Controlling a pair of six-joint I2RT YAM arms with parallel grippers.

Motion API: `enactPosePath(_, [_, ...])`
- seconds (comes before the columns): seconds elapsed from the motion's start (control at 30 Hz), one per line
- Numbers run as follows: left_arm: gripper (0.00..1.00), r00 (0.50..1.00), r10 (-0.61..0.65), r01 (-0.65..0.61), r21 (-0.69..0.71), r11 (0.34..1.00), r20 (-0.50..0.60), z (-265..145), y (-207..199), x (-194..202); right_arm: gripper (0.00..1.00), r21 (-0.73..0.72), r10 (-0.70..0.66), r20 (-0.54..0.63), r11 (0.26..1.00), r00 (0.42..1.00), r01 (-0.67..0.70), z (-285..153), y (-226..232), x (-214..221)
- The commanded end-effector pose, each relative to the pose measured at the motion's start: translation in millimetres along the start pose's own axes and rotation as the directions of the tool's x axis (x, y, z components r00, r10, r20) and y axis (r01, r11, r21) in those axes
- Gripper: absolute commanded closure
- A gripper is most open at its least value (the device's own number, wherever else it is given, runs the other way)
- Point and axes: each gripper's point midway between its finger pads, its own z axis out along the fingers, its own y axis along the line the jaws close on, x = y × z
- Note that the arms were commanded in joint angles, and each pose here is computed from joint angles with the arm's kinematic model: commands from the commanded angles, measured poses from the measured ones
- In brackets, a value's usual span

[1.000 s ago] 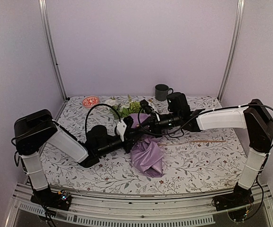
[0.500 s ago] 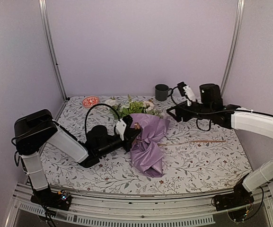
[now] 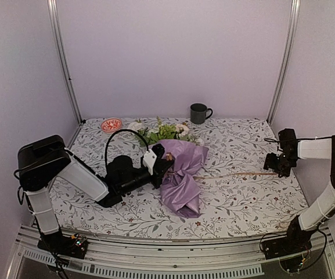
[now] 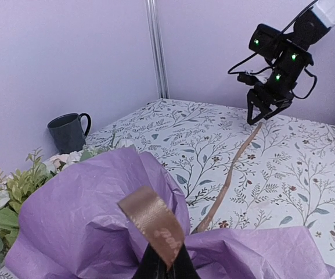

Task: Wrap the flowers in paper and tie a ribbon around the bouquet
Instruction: Cross the half-tied ribbon over the folded bouquet.

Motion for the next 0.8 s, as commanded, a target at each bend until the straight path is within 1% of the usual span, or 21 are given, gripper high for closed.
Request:
enactPosePath(0.0, [1.00, 0.999, 0.025, -0.026, 0.015, 1.000, 0.032, -4, -7, -5, 0.25, 0.099, 0.234, -0.089, 0.969, 0.968, -0.226, 12, -27, 14])
enactPosePath(0.1, [1.00, 0.999, 0.028, -0.029, 0.015, 0.999, 0.038, -5, -7, -4, 0.25, 0.117, 0.373, -0.059, 0.924, 0.926, -0.365, 10, -29, 12])
enactPosePath(0.17, [1.00, 0.999, 0.030, -0.031, 0.017, 0.999, 0.040, -7, -7, -2, 0.25, 0.121, 0.420, -0.041, 0.903, 0.906, -0.413, 10, -28, 7])
enactPosePath(0.27, [1.00, 0.998, 0.042, -0.042, 0.013, 0.999, 0.042, -10, -7, -2, 0.27, 0.141, 0.439, -0.045, 0.892, 0.897, -0.429, 13, -30, 7])
enactPosePath(0.33, [1.00, 0.998, 0.055, -0.055, 0.005, 0.998, 0.040, -11, -5, -2, 0.30, 0.137, 0.444, -0.075, 0.891, 0.893, -0.432, 18, -27, 11])
enactPosePath(0.4, [1.00, 0.997, 0.067, -0.067, -0.002, 0.998, 0.037, -12, -3, -1, 0.34, 0.142, 0.445, -0.110, 0.892, 0.889, -0.430, 23, -25, 18])
enactPosePath(0.47, [1.00, 0.996, 0.080, -0.079, -0.010, 0.997, 0.036, -14, -2, -1, 0.43, 0.150, 0.445, -0.138, 0.893, 0.885, -0.425, 28, -24, 25])
enactPosePath(0.5, [1.00, 0.996, 0.083, -0.083, -0.015, 0.996, 0.035, -14, -1, -2, 0.52, 0.159, 0.442, -0.155, 0.894, 0.883, -0.420, 31, -25, 30])
enactPosePath(0.53, [1.00, 0.996, 0.088, -0.087, -0.016, 0.996, 0.034, -14, -1, -2, 0.63, 0.163, 0.438, -0.167, 0.896, 0.883, -0.413, 33, -25, 33])
enactPosePath(0.63, [1.00, 0.996, 0.089, -0.088, -0.018, 0.996, 0.030, -14, 0, -2, 0.91, 0.143, 0.409, -0.195, 0.911, 0.892, -0.387, 36, -20, 33])
enactPosePath(0.67, [1.00, 0.996, 0.087, -0.086, -0.018, 0.996, 0.031, -14, 0, -3, 0.99, 0.133, 0.389, -0.205, 0.920, 0.898, -0.368, 38, -18, 33])
enactPosePath(0.77, [1.00, 0.997, 0.076, -0.076, -0.014, 0.997, 0.035, -13, -1, -4, 1.00, 0.101, 0.345, -0.223, 0.938, 0.912, -0.331, 36, -13, 30])
